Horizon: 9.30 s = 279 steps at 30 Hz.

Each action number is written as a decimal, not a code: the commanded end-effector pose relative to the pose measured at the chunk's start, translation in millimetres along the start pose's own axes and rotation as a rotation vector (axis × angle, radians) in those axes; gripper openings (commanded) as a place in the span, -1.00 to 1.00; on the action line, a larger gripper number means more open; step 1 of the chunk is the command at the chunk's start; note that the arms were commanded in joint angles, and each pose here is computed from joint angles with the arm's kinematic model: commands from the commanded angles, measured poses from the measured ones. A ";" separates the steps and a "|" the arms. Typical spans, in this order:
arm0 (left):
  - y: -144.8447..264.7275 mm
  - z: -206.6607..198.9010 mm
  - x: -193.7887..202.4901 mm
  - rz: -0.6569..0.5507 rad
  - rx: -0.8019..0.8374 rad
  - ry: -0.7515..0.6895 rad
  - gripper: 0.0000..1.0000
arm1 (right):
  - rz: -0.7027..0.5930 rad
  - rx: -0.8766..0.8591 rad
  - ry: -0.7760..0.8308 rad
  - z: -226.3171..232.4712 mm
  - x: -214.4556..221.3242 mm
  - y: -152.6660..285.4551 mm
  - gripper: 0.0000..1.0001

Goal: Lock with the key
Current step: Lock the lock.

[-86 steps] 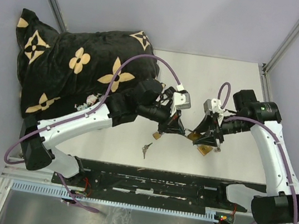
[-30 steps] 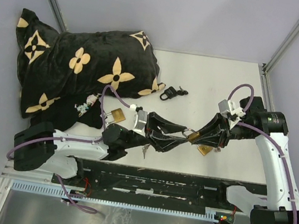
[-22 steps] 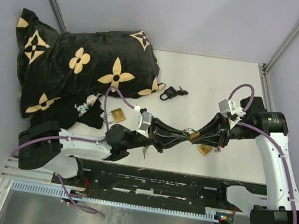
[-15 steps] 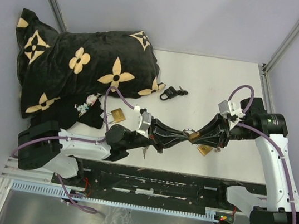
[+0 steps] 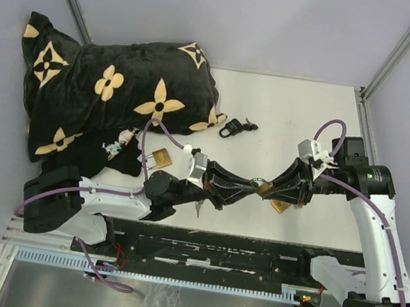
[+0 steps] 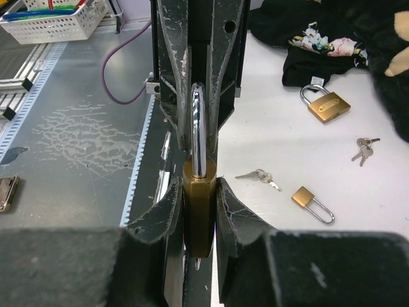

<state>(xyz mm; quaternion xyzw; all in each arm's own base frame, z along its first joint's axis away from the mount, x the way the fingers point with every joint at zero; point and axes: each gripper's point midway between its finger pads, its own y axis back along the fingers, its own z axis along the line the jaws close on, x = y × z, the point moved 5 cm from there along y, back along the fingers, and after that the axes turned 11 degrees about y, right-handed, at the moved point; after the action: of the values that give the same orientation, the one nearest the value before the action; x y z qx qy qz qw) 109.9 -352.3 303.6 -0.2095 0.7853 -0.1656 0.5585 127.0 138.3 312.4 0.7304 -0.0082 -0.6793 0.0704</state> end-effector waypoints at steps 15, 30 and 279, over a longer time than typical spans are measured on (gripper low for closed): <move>2.2 4.0 -8.4 0.150 -0.040 -0.035 -0.94 | 0.165 0.077 0.067 -0.8 13.1 9.6 0.65; 4.3 5.7 18.5 0.590 0.073 -0.085 -0.94 | 0.292 -0.043 -0.035 2.8 11.9 8.2 0.27; 48.8 118.6 228.8 0.472 -0.060 -0.211 -0.94 | 0.580 0.001 0.147 -22.6 172.0 22.0 -0.24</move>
<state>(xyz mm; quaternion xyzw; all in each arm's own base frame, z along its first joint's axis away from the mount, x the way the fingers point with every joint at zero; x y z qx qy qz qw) 147.2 -423.0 41.3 -0.0368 0.7570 0.0453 0.6508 162.0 97.6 136.4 0.7354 -0.2262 -0.5826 0.2618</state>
